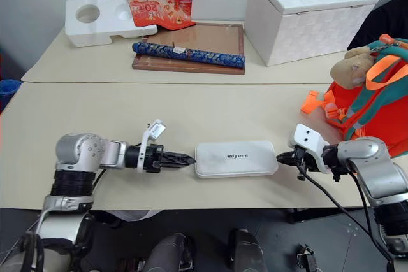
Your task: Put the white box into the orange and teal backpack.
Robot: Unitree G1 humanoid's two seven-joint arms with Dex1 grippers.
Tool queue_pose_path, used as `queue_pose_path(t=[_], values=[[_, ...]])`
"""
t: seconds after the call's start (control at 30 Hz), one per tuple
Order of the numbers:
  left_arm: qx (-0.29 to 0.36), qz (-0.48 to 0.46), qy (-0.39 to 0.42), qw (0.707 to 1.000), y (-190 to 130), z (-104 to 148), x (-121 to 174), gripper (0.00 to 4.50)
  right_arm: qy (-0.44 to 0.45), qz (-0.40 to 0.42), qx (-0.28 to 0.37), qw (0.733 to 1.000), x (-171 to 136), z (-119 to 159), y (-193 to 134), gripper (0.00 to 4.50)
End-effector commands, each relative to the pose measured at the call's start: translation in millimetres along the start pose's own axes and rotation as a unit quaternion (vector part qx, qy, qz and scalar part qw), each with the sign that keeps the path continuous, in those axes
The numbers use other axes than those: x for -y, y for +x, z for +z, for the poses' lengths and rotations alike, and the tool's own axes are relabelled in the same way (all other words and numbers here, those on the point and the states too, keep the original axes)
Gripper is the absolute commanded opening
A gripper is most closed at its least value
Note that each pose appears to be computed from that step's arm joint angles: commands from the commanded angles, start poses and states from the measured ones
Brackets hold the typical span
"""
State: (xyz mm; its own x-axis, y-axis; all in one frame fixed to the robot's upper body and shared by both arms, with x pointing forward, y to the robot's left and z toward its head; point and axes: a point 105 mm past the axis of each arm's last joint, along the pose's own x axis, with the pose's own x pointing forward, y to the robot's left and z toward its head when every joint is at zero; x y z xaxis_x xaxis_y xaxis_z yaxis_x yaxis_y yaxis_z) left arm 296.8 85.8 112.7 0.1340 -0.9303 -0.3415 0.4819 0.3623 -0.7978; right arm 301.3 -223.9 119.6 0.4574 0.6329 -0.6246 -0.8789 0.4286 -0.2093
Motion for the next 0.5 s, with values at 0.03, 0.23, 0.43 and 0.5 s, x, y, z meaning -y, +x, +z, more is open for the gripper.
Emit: queue_pose_path(t=[0.03, 0.23, 0.43, 0.5], values=[[-0.015, 0.019, -0.009, 1.0, 13.5, -5.5, -4.6, 3.75, -0.009, -0.003, 0.017, 1.0, 0.0, 6.5, 0.1, 0.0], [0.013, -0.018, -0.04, 0.999, 30.5, 12.9, 3.8, 3.75, -0.004, 0.003, 0.019, 1.0, -1.4, 3.9, 3.4, 0.0], [0.023, -0.056, -0.045, 0.997, 38.3, 24.8, 18.6, 2.84, 0.002, 0.019, 0.023, 1.0, -9.2, 2.3, 9.4, 0.0], [0.024, -0.063, -0.044, 0.997, 40.3, 27.2, 22.0, 2.23, -0.007, 0.021, 0.019, 1.0, -11.3, 1.5, 12.1, 0.0]])
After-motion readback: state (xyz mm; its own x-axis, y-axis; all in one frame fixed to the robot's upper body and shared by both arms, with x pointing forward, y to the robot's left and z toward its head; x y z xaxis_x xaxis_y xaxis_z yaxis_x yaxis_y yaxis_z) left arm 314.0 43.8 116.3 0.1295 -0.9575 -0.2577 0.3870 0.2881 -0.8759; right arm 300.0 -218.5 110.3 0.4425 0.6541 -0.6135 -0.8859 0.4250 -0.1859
